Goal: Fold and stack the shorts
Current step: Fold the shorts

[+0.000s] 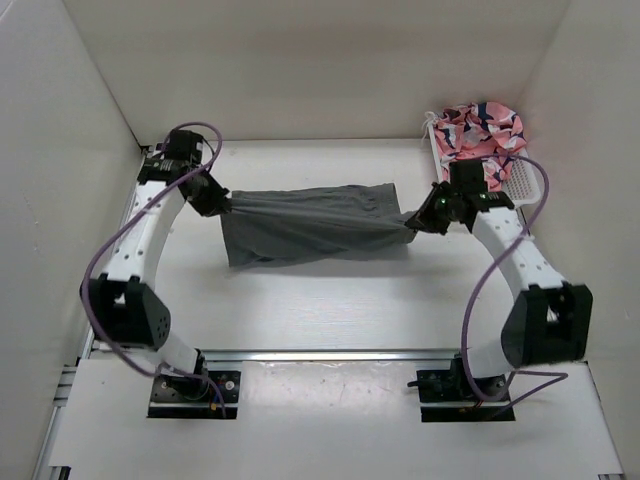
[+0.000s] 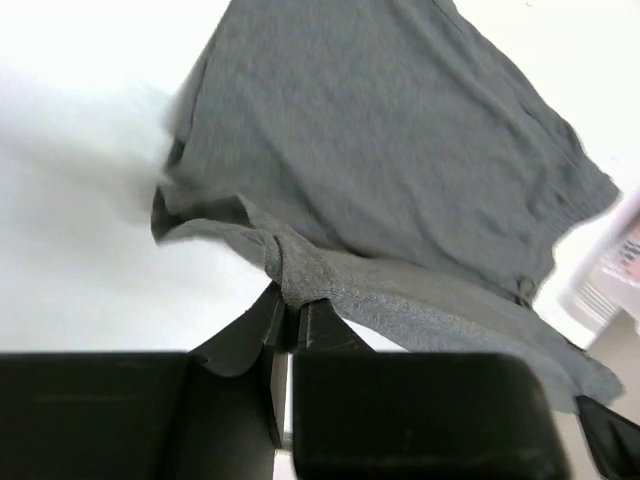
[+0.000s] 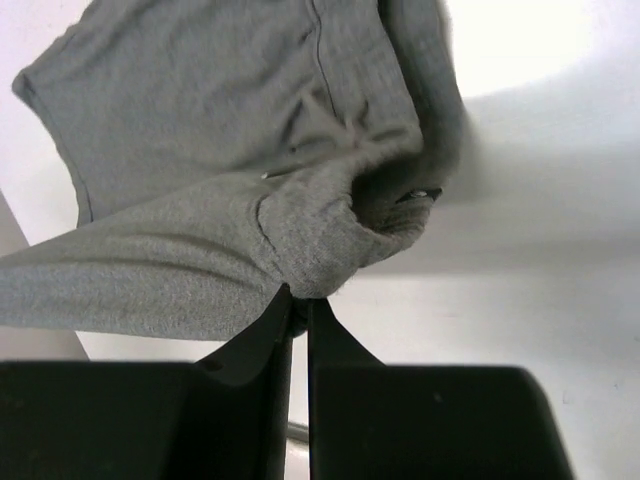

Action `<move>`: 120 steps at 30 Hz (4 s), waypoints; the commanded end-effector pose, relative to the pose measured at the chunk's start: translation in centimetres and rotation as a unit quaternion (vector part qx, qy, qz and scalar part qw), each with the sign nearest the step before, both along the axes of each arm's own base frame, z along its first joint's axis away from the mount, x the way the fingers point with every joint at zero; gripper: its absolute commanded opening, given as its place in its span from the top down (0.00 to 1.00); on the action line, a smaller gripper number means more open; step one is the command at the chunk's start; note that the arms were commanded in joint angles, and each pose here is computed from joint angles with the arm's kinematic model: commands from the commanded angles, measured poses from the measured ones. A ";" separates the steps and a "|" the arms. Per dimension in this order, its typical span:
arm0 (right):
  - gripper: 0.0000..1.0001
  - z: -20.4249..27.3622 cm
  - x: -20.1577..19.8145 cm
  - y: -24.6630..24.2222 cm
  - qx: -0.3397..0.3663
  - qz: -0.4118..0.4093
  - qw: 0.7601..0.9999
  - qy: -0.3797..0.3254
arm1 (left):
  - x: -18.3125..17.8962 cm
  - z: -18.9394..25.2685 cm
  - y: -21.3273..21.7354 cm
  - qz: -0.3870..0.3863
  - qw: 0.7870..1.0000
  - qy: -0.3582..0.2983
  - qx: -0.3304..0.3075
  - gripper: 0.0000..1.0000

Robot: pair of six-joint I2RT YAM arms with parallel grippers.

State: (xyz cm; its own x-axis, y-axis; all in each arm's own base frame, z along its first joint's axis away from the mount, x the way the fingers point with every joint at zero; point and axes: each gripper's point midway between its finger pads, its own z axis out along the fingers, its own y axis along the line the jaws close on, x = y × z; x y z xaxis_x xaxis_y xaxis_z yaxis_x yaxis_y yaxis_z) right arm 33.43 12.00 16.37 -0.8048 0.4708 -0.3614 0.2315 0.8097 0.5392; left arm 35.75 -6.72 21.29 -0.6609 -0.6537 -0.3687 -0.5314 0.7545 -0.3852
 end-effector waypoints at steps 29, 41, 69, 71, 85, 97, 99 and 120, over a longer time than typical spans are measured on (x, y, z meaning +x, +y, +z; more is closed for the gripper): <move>0.21 -0.1 13.2 2.3 -0.028 0.009 0.995 -0.094 | 9.4 -5.6 3.8 -0.032 0.997 0.048 0.060 0.01; 0.09 -6.3 12.2 4.1 0.017 0.033 0.999 -0.023 | 1.1 -13.1 0.0 -0.070 0.989 0.126 -0.018 0.00; 1.00 -9.3 -0.7 0.0 -0.099 -0.055 0.993 0.043 | -1.6 -16.2 2.3 -0.069 0.983 0.165 0.028 0.90; 1.00 -11.3 -4.3 -0.7 -0.105 -0.054 0.991 0.070 | -3.4 -16.5 2.4 -0.075 0.982 0.174 0.030 0.90; 0.05 -8.8 -9.1 -2.4 -0.068 -0.058 0.996 0.008 | -3.6 -13.1 1.5 -0.105 0.985 0.132 0.032 0.12; 0.13 -12.9 -4.4 -1.4 -0.029 0.011 0.999 0.041 | -0.8 -11.3 1.1 -0.113 0.987 0.111 0.036 0.12; 0.18 -13.7 -4.7 -1.1 -0.020 0.007 0.998 0.060 | -0.8 -11.3 0.9 -0.115 0.987 0.111 0.031 0.12; 0.15 -13.8 -9.8 -0.8 0.053 -0.067 0.988 0.126 | -1.1 -11.9 1.1 -0.118 0.985 0.120 0.037 0.13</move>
